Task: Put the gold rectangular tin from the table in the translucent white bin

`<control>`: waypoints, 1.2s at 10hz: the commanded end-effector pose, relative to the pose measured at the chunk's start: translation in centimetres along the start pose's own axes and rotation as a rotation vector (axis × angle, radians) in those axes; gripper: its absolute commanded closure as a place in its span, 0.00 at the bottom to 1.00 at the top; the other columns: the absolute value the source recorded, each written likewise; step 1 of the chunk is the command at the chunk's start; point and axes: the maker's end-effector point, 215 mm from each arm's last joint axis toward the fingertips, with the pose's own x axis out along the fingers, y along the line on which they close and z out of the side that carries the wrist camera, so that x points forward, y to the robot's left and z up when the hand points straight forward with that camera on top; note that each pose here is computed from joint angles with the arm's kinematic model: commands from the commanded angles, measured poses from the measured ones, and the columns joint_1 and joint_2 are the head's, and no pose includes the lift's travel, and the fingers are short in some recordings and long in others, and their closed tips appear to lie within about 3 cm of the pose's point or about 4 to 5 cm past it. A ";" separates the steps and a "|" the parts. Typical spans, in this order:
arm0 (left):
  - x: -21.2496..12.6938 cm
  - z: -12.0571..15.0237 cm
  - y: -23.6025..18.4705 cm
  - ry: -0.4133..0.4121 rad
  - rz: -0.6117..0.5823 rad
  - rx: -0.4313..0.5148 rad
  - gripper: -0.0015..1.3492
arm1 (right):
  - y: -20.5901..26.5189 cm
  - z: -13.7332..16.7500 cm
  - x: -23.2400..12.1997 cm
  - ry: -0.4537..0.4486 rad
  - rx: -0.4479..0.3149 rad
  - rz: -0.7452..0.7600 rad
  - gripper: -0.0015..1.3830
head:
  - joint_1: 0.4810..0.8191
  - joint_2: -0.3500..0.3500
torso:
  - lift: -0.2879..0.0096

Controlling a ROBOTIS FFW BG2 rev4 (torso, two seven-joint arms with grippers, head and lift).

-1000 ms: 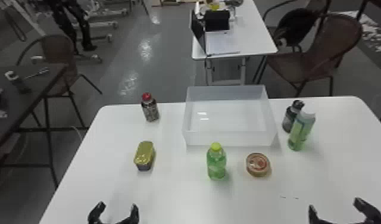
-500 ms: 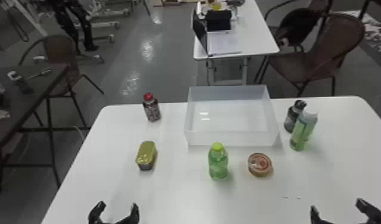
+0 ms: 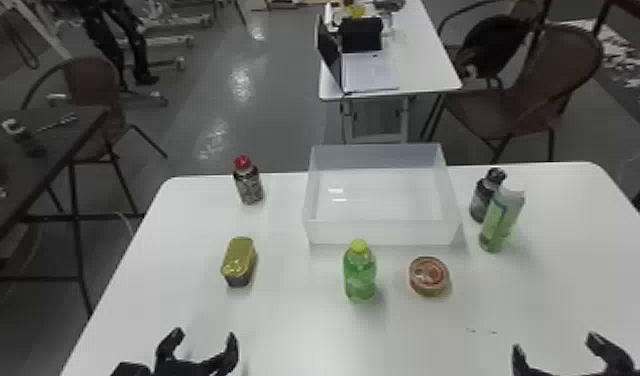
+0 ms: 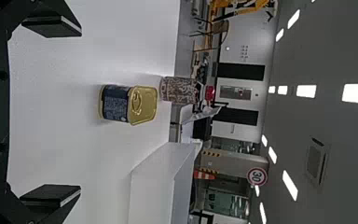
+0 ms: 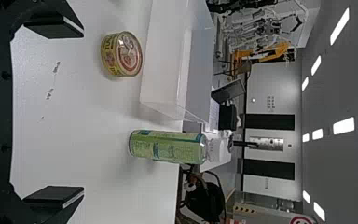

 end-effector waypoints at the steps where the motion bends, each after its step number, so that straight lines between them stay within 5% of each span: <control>1: 1.6 -0.4 -0.3 0.026 -0.010 0.005 0.09 | 0.0 0.0 0.1 0.000 0.001 0.005 0.08 | 0.63 0.72 | 0.87; 12: 11.7 -0.9 -2.9 0.102 -0.068 0.033 0.08 | 1.0 -0.3 1.2 0.000 0.026 0.041 0.08 | 0.63 0.66 | 0.87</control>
